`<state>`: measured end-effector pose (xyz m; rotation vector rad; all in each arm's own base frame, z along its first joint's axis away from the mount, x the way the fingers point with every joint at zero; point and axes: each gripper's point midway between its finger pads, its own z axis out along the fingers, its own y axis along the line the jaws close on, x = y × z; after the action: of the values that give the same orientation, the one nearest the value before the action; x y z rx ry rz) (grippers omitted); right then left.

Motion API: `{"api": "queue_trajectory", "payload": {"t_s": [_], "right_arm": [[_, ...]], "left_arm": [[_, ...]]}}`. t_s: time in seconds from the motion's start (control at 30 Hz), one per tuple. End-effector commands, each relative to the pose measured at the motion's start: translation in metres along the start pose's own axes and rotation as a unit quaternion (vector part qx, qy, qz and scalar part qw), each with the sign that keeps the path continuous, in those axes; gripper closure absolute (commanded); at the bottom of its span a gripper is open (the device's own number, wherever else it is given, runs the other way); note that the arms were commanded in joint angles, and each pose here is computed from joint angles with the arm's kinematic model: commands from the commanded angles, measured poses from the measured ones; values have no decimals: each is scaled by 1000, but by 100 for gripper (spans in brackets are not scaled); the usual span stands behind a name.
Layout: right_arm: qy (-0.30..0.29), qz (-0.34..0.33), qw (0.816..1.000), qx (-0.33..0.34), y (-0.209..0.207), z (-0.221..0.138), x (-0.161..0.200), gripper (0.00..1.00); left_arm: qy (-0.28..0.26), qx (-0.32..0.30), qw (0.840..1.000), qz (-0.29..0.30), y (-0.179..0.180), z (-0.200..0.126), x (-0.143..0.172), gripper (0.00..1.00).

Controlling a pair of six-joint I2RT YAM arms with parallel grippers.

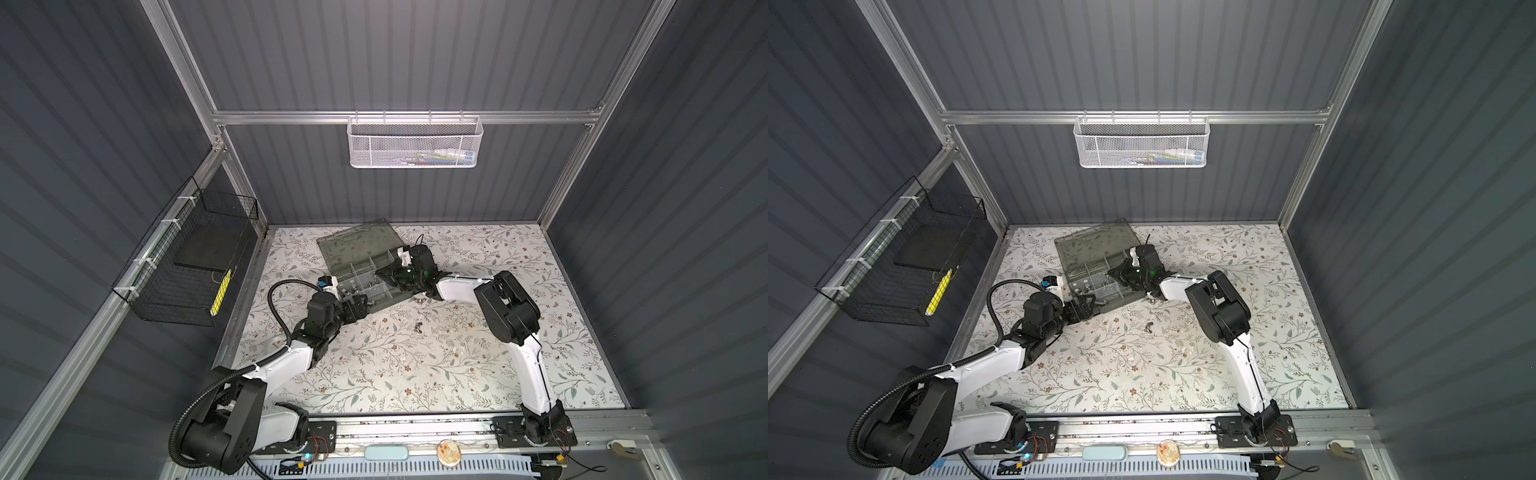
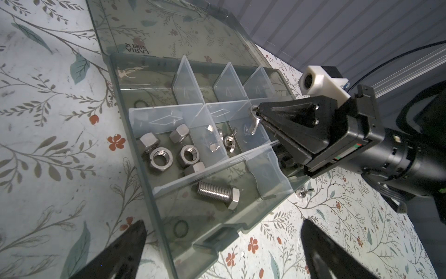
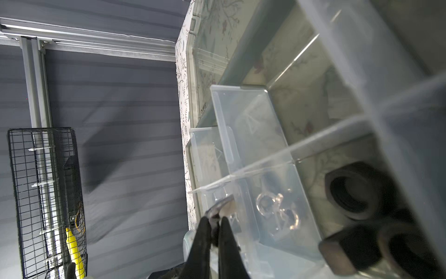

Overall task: Sort the screws and nuts into containers
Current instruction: Place the nut into the container.

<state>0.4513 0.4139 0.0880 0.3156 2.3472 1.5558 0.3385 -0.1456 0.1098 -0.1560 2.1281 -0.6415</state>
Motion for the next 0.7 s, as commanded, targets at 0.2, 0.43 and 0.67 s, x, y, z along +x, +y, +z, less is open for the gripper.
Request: {"api": "queue_trajectory", "payload": {"t_s": [0.2, 0.43, 0.67], "right_arm": [[2, -6, 1000, 2, -5, 7, 1, 90], [4, -4, 1000, 2, -7, 8, 3, 85], [5, -4, 1000, 0, -5, 7, 3, 81]], "left_arm": [[9, -3, 1000, -5, 3, 2, 2, 0], [7, -3, 1000, -4, 2, 1, 1, 0], [6, -1, 1000, -3, 1, 1, 0, 0]]}}
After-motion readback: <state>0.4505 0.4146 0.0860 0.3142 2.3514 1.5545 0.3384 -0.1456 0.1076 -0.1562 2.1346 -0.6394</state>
